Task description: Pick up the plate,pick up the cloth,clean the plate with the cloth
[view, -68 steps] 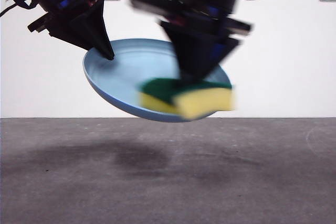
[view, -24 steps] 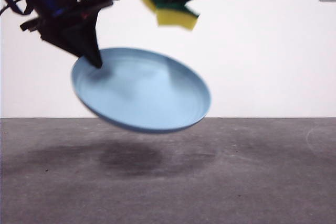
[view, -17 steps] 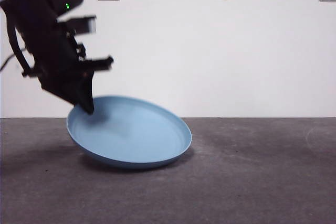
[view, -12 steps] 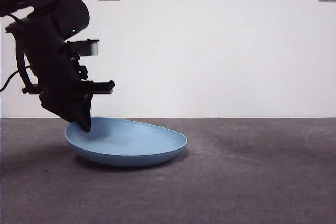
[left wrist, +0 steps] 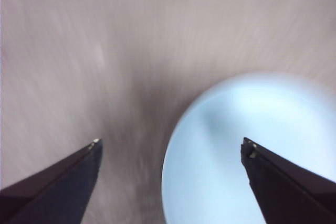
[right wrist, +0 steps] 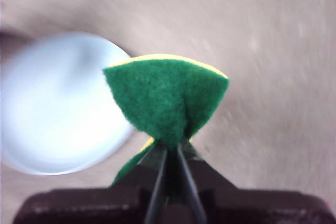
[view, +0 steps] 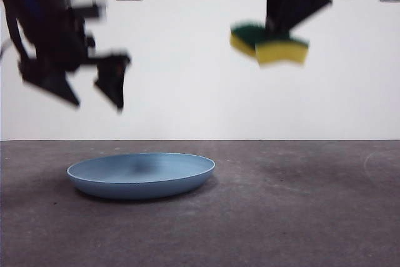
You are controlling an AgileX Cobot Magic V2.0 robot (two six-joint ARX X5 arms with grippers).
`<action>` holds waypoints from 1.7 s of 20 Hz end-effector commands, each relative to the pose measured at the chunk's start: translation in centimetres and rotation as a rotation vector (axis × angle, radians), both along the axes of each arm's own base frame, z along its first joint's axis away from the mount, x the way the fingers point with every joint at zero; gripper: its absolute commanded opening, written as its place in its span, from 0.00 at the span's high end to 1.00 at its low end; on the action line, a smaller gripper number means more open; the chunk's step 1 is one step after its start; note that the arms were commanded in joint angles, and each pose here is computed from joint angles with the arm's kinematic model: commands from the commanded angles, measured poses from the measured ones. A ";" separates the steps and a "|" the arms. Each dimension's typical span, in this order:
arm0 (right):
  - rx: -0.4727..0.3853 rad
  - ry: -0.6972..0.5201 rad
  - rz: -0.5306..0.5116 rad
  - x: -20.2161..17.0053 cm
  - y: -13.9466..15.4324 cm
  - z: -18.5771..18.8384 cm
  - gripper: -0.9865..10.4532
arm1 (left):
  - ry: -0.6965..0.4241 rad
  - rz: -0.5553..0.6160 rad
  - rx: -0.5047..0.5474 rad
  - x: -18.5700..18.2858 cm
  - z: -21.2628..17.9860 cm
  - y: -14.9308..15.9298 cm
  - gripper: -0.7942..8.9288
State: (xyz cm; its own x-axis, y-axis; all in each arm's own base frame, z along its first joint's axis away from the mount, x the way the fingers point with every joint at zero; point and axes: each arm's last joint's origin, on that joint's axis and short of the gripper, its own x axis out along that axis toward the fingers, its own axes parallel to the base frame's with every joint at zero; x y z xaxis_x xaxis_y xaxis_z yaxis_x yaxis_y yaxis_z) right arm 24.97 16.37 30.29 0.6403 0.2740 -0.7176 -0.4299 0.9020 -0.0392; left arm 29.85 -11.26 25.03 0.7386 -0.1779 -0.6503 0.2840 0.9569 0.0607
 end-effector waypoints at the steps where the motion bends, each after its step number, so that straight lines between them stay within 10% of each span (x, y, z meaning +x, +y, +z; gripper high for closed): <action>1: -0.026 0.097 -0.068 2.2 0.1 -3.3 0.92 | -0.101 -0.014 -0.039 -1.9 3.2 0.4 0.47; 9: -0.064 0.392 -0.140 6.4 0.0 -12.4 0.90 | -0.239 -0.002 -0.117 -7.8 9.1 2.7 0.47; 16: -0.069 0.395 -0.155 6.8 -0.2 -12.9 0.52 | -0.186 -0.001 -0.095 -8.2 8.6 2.9 0.47; 31: 0.022 0.221 -0.112 4.4 -1.4 -5.7 0.57 | -0.161 0.004 -0.082 -8.3 8.4 3.0 0.48; 34: 0.080 0.120 -0.105 2.3 -2.5 -1.7 0.84 | -0.138 -0.002 -0.071 -8.4 8.2 3.0 0.82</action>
